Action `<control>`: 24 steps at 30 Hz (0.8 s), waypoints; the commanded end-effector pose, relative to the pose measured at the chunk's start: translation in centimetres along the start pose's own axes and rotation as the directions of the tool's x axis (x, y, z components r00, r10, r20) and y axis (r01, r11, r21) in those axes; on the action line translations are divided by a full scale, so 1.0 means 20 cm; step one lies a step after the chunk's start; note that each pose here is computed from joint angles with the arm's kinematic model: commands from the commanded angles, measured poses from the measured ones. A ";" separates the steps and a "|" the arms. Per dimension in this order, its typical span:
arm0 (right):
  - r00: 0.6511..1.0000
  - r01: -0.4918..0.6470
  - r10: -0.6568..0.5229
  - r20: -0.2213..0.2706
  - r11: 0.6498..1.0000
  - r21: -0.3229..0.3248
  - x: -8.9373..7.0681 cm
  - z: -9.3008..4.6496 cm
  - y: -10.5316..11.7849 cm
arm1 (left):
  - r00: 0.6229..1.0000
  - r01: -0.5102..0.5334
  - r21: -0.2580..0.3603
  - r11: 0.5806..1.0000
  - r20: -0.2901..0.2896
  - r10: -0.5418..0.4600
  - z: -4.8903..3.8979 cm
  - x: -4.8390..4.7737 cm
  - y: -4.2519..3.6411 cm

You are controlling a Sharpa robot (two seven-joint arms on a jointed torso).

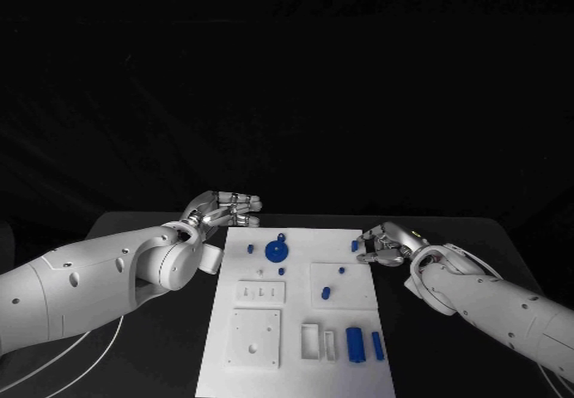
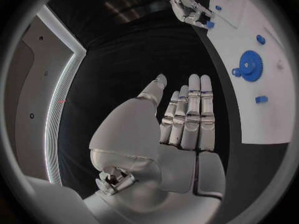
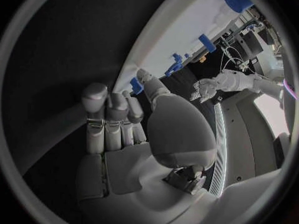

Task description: Assemble the parts on the task board

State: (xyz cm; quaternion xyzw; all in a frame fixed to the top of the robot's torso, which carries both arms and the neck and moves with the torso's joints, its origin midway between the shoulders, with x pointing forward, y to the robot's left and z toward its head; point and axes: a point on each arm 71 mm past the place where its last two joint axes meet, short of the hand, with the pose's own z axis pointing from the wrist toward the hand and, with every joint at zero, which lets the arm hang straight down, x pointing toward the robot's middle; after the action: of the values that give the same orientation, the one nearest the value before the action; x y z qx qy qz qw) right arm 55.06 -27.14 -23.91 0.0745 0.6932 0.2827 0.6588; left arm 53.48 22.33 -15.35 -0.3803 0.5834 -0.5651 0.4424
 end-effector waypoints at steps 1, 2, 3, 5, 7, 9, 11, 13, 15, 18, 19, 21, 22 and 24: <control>1.000 0.005 -0.005 -0.008 1.000 0.008 0.02 0.01 0.01 | 1.000 0.001 0.009 1.000 -0.018 -0.001 0.003 0.015 -0.005; 1.000 0.006 -0.006 -0.006 1.000 0.011 0.02 0.01 0.01 | 1.000 0.001 0.009 1.000 -0.018 -0.001 0.004 0.016 -0.005; 1.000 0.006 -0.006 -0.004 1.000 0.013 0.02 0.01 0.01 | 1.000 0.001 0.009 1.000 -0.018 -0.001 0.004 0.016 -0.005; 1.000 0.007 -0.007 0.000 1.000 0.018 0.02 0.01 0.00 | 1.000 0.001 0.008 1.000 -0.019 -0.001 0.004 0.017 -0.005; 1.000 0.008 -0.008 0.004 1.000 0.022 0.02 0.02 0.00 | 1.000 0.001 0.007 1.000 -0.019 -0.001 0.005 0.018 -0.005; 1.000 0.008 -0.008 0.004 1.000 0.025 0.03 0.02 0.00 | 1.000 0.001 0.007 1.000 -0.020 -0.001 0.005 0.019 -0.004; 1.000 0.004 -0.005 0.003 1.000 0.029 0.03 0.02 0.00 | 1.000 0.001 0.006 1.000 -0.020 -0.001 0.005 0.019 -0.004; 1.000 0.002 -0.002 0.001 0.999 0.032 0.03 0.02 0.01 | 1.000 0.001 0.005 1.000 -0.020 -0.001 0.005 0.019 -0.004; 1.000 0.000 0.000 -0.001 0.999 0.033 0.04 0.02 0.01 | 1.000 0.001 0.005 1.000 -0.021 -0.001 0.006 0.019 -0.004; 1.000 -0.002 0.002 -0.003 0.999 0.034 0.04 0.03 0.01 | 1.000 0.002 0.004 1.000 -0.022 -0.002 0.006 0.020 -0.003; 1.000 -0.003 0.003 -0.004 0.999 0.034 0.05 0.03 0.01 | 1.000 0.002 0.004 1.000 -0.022 -0.002 0.007 0.021 -0.003; 1.000 -0.004 0.005 -0.006 0.999 0.033 0.05 0.03 0.02 | 1.000 0.002 0.004 1.000 -0.022 -0.002 0.007 0.021 -0.003; 1.000 -0.005 0.005 -0.007 0.999 0.033 0.05 0.03 0.02 | 1.000 0.002 0.003 1.000 -0.023 -0.002 0.007 0.021 -0.003; 1.000 -0.006 0.007 -0.010 0.999 0.032 0.06 0.04 0.02 | 1.000 0.002 0.003 1.000 -0.023 -0.002 0.008 0.022 -0.003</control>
State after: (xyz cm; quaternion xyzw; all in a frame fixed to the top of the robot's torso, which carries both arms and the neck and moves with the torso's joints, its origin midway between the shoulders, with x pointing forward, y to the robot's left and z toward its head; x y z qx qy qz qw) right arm 55.55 -26.16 -24.28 0.0862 0.6933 0.2770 0.6597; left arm 53.53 22.16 -15.40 -0.3798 0.5853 -0.5644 0.4412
